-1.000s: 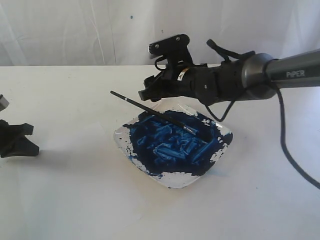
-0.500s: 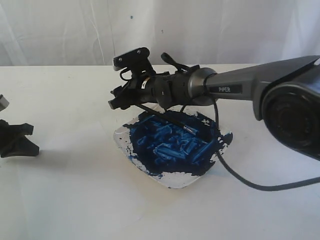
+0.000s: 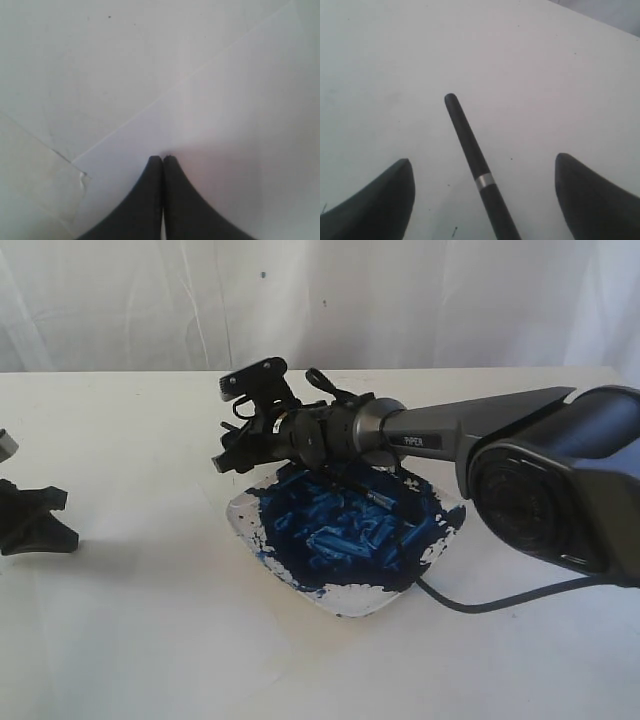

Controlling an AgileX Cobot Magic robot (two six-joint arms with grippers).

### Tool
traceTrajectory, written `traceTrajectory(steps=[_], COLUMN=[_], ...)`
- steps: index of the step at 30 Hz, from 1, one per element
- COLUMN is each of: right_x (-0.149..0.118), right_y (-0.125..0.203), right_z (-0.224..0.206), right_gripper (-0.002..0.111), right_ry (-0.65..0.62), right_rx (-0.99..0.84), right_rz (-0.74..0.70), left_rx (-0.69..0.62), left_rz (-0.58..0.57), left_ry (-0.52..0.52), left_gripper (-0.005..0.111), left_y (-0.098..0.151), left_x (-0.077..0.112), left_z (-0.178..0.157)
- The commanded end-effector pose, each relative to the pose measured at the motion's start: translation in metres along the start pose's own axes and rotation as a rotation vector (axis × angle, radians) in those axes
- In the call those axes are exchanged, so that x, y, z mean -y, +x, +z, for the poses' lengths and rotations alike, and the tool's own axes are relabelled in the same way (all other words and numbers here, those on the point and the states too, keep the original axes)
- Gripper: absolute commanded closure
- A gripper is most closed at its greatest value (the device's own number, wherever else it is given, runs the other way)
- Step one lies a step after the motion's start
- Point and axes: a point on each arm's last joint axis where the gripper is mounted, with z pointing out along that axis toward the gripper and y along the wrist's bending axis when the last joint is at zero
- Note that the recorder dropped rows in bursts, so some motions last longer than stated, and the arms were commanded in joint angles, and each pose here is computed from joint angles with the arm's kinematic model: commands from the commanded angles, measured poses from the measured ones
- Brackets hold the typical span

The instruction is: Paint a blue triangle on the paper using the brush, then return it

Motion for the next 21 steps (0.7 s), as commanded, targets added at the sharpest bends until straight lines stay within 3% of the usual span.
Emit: traceTrajectory(steps=[1, 13, 17, 21], right_x=[0.000, -0.001, -0.001, -0.002], right_y=[-0.003, 0.001, 0.003, 0.004], right_z=[0.002, 0.003, 0.003, 0.003], right_gripper=[0.037, 0.046, 0.047, 0.057], right_ry=[0.003, -0.007, -0.013, -0.016], right_rx=[0.019, -0.021, -0.044, -0.055], right_rz=[-0.016, -0.016, -0.016, -0.010], left_rx=[-0.022, 0.054, 0.115, 0.183], left_rz=[-0.004, -0.002, 0.000, 0.002], left_ry=[-0.008, -0.149, -0.260, -0.385], left_gripper=[0.107, 0.107, 0.107, 0.107], left_y=[0.004, -0.003, -0.008, -0.014], left_x=[-0.003, -0.016, -0.026, -0.037], left_z=[0.006, 0.005, 0.002, -0.002])
